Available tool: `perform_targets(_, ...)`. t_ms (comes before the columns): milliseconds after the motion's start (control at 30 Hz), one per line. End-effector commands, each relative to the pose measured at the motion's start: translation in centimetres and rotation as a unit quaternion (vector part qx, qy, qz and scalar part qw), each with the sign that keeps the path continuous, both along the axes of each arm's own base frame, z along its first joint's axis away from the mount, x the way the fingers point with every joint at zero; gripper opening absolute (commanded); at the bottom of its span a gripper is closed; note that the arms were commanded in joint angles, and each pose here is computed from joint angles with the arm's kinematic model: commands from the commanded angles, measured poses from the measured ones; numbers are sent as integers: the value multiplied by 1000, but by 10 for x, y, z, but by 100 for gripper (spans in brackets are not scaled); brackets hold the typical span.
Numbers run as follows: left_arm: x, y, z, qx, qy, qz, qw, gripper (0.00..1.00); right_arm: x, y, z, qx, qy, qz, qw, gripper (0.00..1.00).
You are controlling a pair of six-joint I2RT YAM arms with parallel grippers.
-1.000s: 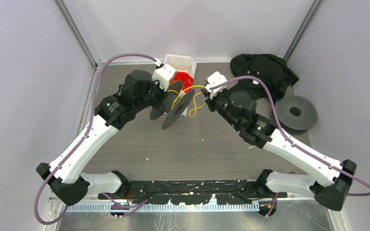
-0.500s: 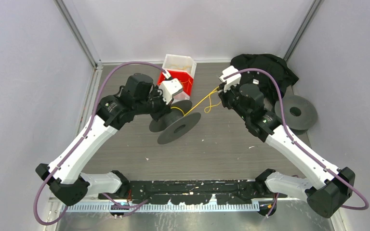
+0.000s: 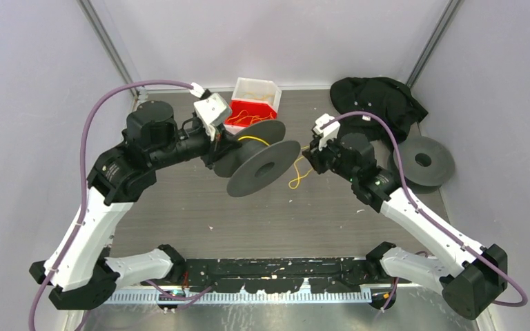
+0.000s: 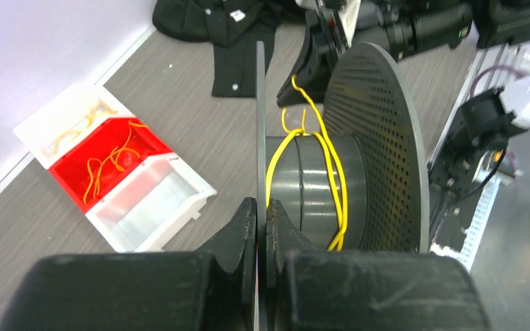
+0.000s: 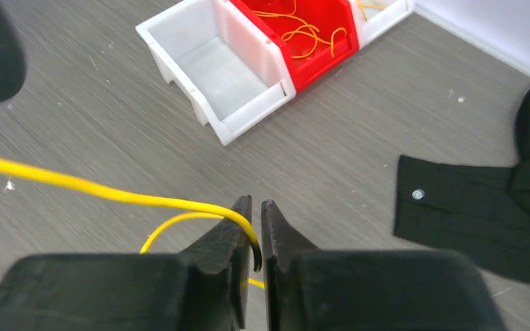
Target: Wrap the cables
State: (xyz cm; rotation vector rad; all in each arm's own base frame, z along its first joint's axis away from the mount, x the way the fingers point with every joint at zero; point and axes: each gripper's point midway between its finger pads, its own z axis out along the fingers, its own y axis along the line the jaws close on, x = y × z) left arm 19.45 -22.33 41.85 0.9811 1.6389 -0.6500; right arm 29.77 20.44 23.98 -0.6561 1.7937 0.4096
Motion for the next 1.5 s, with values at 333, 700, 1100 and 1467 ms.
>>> perform_targets(333,50,-15,87,-224,-18,120,967,0,-11,-4,-13,118,41,-52,991,62)
perform_targets(700,77,-2,98,-256,-20,199,946,0,-48,-4,-4,189,78,-31,978,66)
perform_targets(1100,80,-6,102,-261,-20,195,945,0,-48,-15,11,196,48,-48,978,69)
perform_targets(1467,80,-11,110,-263,-25,183,947,0,-26,-7,9,183,24,-52,981,72)
